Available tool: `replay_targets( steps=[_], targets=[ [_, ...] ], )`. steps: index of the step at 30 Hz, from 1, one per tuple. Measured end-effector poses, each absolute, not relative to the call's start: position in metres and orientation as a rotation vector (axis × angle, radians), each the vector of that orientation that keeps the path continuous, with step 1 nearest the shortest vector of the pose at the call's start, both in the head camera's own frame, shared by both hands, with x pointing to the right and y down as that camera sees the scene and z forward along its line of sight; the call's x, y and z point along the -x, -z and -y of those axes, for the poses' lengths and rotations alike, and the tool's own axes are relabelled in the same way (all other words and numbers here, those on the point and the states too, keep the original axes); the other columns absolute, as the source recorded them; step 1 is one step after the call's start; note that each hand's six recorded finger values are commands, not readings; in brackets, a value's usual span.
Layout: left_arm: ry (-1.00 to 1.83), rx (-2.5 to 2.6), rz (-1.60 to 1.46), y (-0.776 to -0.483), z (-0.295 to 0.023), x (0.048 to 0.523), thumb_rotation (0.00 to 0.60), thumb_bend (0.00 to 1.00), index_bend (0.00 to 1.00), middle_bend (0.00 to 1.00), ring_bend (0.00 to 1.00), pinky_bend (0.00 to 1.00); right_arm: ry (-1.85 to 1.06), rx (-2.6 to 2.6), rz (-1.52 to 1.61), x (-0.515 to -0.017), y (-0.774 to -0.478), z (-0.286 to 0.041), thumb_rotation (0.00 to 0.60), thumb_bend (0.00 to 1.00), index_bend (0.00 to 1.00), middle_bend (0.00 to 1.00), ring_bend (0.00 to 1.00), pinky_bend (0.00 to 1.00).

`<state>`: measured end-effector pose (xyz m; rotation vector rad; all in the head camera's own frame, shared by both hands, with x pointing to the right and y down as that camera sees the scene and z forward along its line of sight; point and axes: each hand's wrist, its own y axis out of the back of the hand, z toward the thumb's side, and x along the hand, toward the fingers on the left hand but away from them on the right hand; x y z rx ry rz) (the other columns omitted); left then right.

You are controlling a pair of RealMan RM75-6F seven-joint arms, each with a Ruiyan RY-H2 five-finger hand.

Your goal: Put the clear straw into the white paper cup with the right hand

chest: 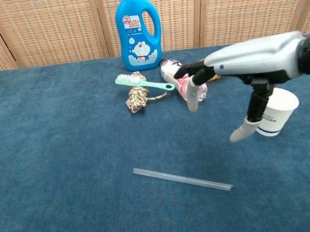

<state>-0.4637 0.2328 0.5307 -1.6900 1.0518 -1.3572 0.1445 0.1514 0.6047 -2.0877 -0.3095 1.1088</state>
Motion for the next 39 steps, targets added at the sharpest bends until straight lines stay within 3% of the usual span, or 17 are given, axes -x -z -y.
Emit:
replay_targets(
  steps=[12, 22, 39],
  targets=[
    [1.385, 1.692, -1.047, -0.536, -0.228, 0.466, 0.600, 0.13, 0.00, 0.00, 0.00, 0.00, -1.224, 2.050, 0.168, -0.105, -0.667, -0.185, 0.600, 0.23, 0.42, 0.00, 0.00, 0.00],
    [1.388, 1.692, -1.040, -0.537, -0.229, 0.464, 0.600, 0.13, 0.00, 0.00, 0.00, 0.00, -1.073, 1.935, 0.147, -0.097, -0.676, -0.200, 0.600, 0.23, 0.44, 0.00, 0.00, 0.00],
    [1.399, 1.692, -1.029, -0.540, -0.229, 0.463, 0.600, 0.13, 0.00, 0.00, 0.00, 0.00, -1.072, 1.910, 0.152, -0.113, -0.696, -0.215, 0.600, 0.23, 0.44, 0.00, 0.00, 0.00]
  ],
)
